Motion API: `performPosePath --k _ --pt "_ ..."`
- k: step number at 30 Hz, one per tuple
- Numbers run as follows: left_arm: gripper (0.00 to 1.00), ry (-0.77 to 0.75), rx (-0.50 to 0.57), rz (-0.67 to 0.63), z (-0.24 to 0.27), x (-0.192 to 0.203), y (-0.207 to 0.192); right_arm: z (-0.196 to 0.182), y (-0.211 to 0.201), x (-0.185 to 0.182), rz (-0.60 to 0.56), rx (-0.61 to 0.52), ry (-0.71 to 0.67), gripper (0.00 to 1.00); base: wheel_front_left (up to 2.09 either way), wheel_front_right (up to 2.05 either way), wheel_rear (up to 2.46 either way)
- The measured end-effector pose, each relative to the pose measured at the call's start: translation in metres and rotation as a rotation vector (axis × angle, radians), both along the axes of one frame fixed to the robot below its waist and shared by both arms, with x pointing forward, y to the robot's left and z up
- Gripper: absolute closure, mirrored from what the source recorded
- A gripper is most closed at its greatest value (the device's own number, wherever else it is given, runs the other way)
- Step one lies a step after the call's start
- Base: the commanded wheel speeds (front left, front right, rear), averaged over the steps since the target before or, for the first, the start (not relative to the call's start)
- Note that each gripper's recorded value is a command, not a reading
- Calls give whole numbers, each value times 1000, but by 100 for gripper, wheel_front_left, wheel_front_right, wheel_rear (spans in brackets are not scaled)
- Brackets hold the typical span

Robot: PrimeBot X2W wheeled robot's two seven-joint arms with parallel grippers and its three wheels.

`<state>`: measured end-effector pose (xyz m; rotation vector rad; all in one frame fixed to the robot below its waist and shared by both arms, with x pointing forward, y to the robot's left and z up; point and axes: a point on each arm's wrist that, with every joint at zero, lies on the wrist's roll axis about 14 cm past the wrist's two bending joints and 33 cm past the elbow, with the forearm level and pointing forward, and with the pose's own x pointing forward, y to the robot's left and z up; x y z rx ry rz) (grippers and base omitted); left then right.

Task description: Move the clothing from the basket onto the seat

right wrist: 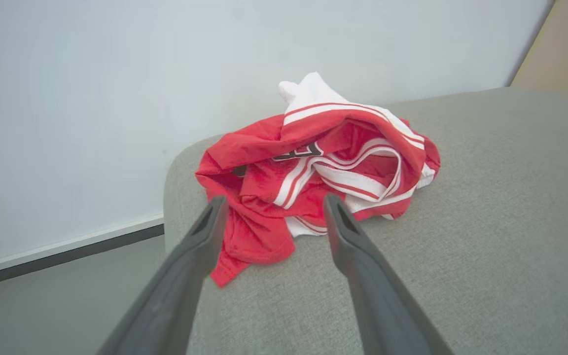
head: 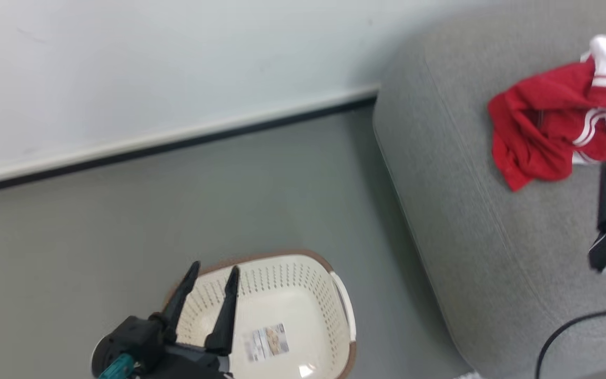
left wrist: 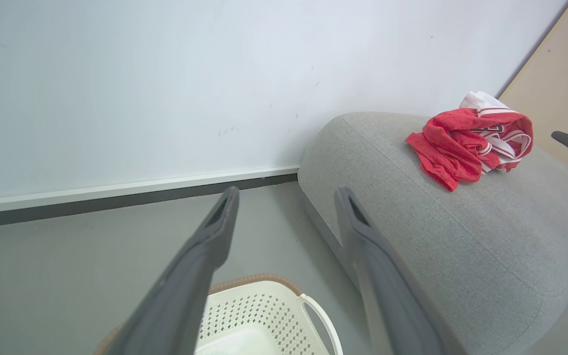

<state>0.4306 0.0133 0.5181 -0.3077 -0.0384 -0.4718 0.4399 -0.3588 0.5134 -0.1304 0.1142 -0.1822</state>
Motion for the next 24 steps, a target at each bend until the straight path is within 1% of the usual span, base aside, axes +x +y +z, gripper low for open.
performPosePath --k 6,8,14,16,19,24 --pt "0 -39 35 189 16 -15 56 18 64 -19 136 -7 -100 0 0 0 0" --pt "0 -60 41 222 22 -21 69 22 87 -26 172 21 -134 0 0 0 0" --pt "0 -138 62 345 45 -39 120 38 139 -40 218 151 -257 0 0 0 0" --pt "0 -146 72 376 45 -47 133 41 158 -44 248 172 -275 0 0 0 0" --pt "0 -157 74 407 47 -57 147 37 190 -53 321 182 -267 0 0 0 0" --pt "0 -162 71 450 47 -71 163 29 227 -70 415 171 -233 0 0 0 0"
